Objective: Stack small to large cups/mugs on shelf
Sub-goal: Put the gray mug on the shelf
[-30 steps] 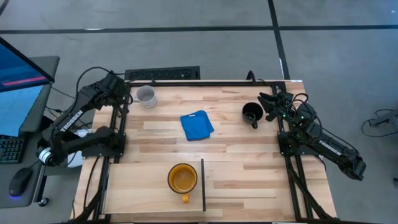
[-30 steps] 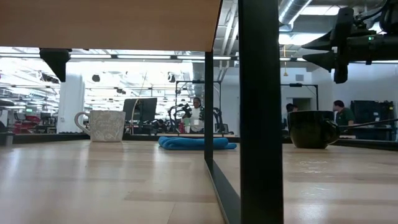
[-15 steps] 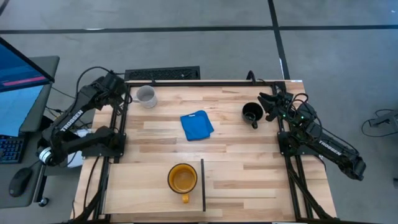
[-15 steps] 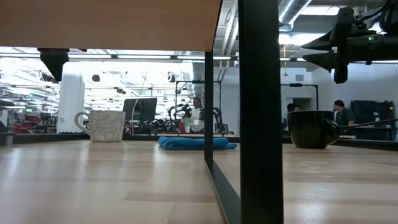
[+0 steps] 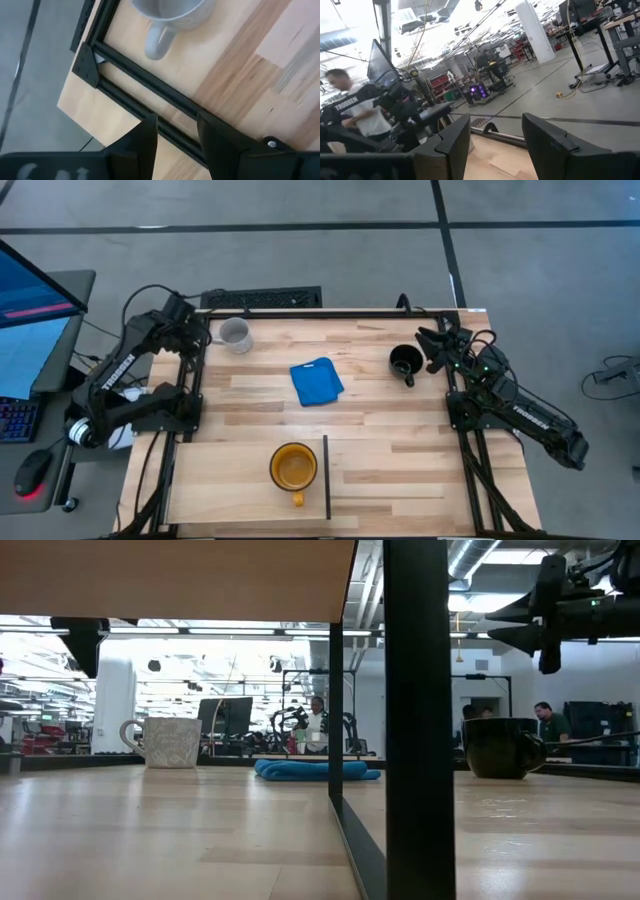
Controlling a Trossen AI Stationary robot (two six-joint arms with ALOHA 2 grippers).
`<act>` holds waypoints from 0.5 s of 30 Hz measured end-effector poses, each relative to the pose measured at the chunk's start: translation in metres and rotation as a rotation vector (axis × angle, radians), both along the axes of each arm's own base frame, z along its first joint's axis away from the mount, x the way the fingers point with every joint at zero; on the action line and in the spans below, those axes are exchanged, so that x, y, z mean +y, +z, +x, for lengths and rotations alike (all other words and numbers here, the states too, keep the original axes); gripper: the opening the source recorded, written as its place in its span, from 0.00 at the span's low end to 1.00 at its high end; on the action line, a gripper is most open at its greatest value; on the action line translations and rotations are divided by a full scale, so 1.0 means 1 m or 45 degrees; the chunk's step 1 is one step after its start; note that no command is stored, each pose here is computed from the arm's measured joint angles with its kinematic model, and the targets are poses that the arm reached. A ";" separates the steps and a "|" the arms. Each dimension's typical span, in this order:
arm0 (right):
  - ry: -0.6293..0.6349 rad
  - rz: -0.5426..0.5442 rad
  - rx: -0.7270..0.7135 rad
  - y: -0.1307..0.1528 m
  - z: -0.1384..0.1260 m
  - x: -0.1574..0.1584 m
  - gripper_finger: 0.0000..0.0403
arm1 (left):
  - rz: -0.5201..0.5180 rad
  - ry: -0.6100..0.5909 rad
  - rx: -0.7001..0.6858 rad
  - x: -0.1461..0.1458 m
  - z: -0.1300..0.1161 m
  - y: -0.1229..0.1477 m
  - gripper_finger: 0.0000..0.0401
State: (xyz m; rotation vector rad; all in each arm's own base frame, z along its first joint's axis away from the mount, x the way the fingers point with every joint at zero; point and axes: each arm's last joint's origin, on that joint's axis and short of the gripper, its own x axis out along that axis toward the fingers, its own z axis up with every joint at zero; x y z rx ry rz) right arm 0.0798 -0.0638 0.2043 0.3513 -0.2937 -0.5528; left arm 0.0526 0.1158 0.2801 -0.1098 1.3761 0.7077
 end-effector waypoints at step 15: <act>0.002 0.003 0.005 0.000 0.000 0.000 0.50 | -0.083 0.066 -0.436 0.007 -0.003 0.003 0.33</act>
